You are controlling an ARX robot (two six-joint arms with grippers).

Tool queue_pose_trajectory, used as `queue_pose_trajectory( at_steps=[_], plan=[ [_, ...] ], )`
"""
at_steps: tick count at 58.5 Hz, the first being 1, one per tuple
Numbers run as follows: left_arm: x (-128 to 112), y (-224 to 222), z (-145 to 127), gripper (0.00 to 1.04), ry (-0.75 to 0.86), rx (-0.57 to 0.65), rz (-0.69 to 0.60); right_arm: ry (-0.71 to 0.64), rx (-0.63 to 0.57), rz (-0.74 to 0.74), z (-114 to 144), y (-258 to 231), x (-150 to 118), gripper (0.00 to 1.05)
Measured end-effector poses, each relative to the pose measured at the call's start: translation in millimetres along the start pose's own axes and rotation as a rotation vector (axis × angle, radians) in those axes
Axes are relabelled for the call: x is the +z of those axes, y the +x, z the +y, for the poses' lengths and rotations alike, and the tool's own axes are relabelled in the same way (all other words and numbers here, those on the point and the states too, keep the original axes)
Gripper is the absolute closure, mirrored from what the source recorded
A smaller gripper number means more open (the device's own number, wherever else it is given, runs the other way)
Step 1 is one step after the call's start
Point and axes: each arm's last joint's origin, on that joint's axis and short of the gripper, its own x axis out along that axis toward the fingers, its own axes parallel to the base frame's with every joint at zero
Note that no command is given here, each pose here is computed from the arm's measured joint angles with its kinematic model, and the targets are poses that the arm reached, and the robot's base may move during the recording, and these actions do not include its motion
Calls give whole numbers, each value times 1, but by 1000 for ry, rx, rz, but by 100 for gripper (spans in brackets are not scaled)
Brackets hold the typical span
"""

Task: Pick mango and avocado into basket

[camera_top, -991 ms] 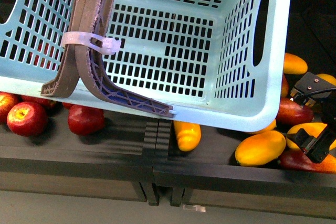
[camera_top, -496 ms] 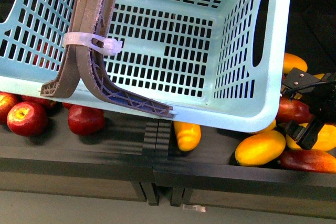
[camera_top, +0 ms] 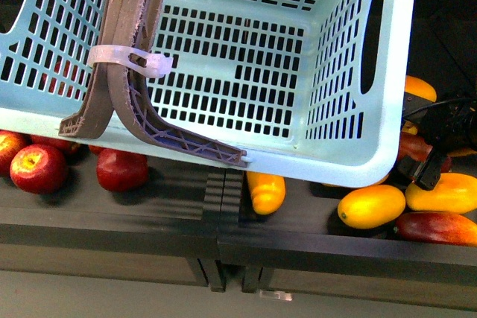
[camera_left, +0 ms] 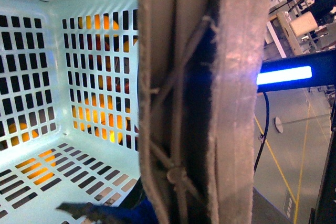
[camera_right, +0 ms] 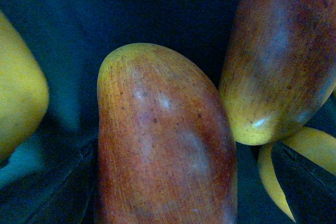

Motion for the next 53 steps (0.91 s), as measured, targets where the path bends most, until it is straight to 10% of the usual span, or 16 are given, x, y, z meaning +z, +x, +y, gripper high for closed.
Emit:
queue_pose_trajectory(
  at_steps=[53],
  plan=[
    [0,0,0,90,0,0,0,209,-45,-27,-23,-41,-18,33]
  ],
)
